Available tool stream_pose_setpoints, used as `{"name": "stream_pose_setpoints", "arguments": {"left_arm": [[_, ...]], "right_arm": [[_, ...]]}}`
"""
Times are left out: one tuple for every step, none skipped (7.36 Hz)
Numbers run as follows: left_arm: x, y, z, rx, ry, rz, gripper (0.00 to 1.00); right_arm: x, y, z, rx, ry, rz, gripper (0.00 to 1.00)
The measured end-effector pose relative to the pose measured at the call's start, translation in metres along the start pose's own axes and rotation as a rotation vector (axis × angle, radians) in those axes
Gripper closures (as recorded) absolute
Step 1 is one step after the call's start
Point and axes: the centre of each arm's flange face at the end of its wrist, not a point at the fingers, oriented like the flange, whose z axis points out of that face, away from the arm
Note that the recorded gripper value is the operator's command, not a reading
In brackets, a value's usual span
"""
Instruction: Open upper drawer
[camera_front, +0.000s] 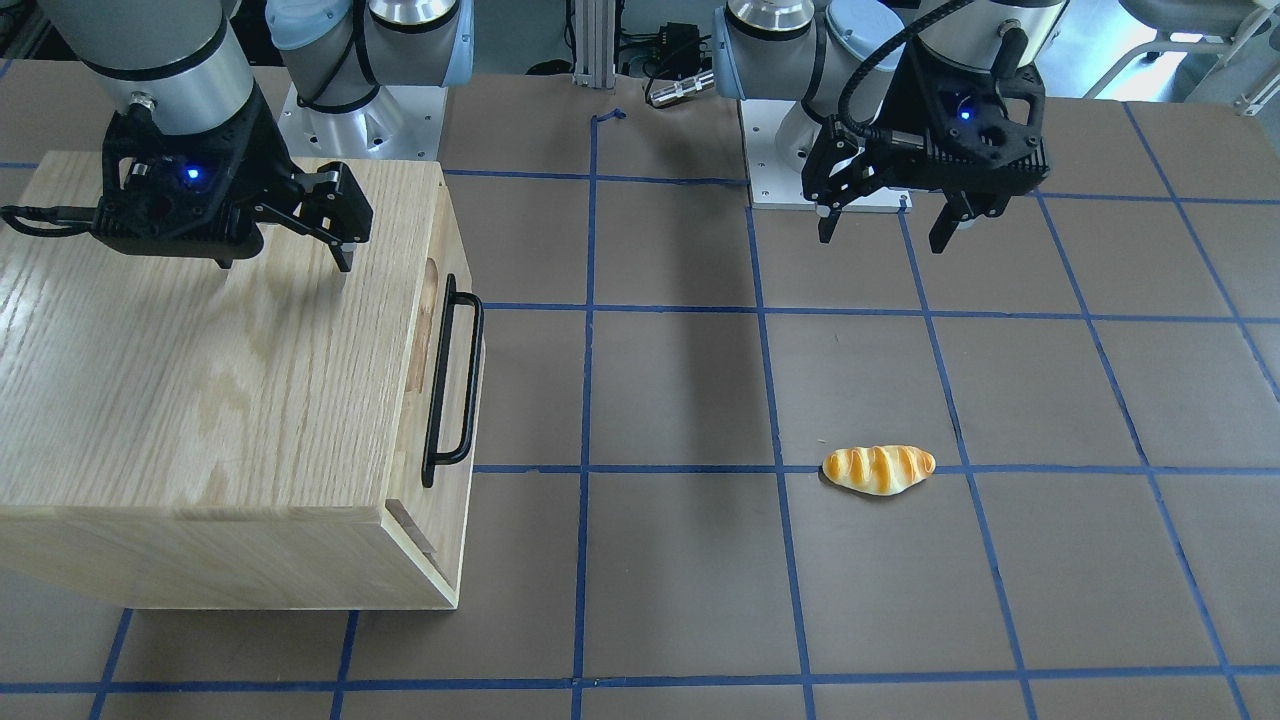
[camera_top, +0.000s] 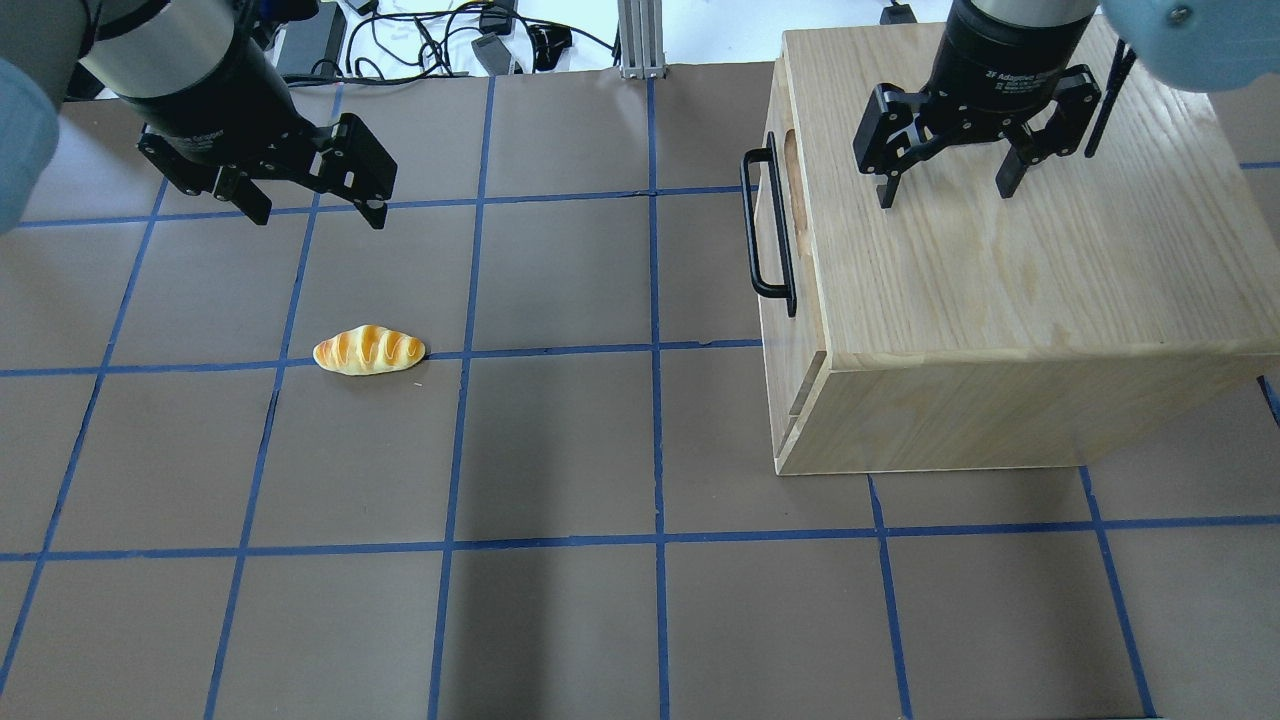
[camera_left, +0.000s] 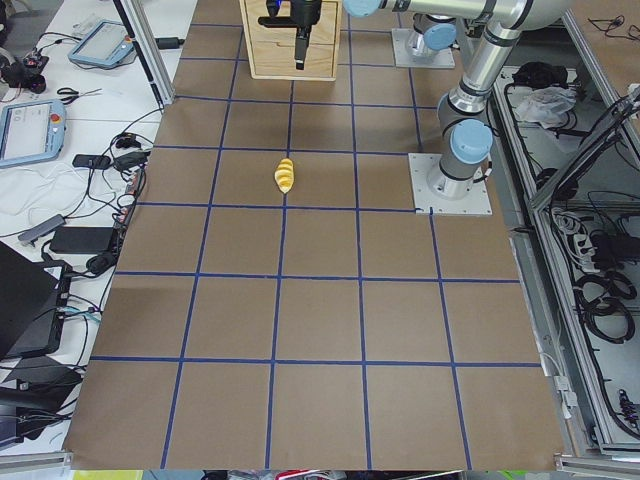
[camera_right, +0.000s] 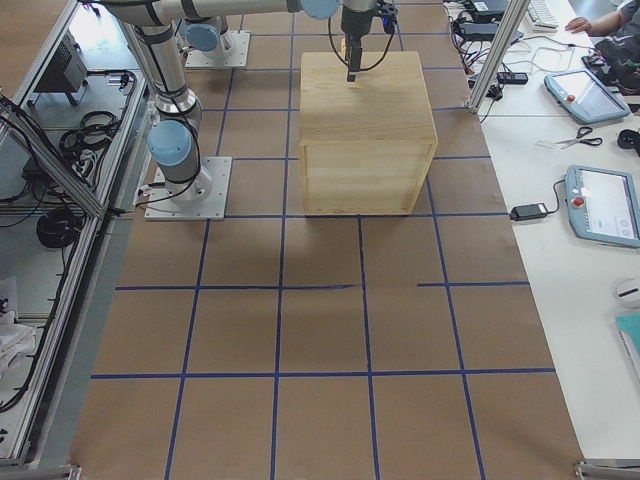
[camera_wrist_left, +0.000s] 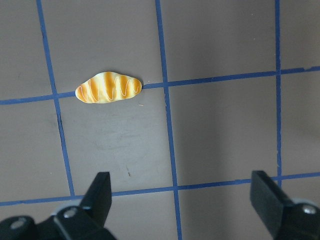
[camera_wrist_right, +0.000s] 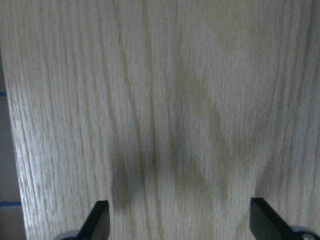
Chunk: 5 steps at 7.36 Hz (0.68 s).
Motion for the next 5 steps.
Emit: {"name": "stream_pose_setpoints", "arguments": {"left_arm": [[-0.0003,-0.0004,0.0,0.004,-0.001,0.0,0.0],[-0.0003,-0.0008,0.0002,0.005,-0.001,-0.001,0.0],[-0.0002,-0.0013,0.0008,0.005,0.0,-0.001,0.0],[-0.0001,-0.0017,0.0011,0.004,0.0,-0.001,0.0],[0.0,-0.0019,0.0012,0.004,0.0,-0.001,0.0]], "right_arm": [[-0.0001,0.0,0.0,0.0,0.0,0.0,0.0],[-0.0002,0.0001,0.0,0.0,0.0,0.0,0.0],[-0.0002,0.0001,0.0001,0.0,0.0,0.0,0.0],[-0.0002,0.0001,0.0002,0.0,0.0,0.0,0.0],[-0.0002,0.0001,0.0002,0.0,0.0,0.0,0.0]]}}
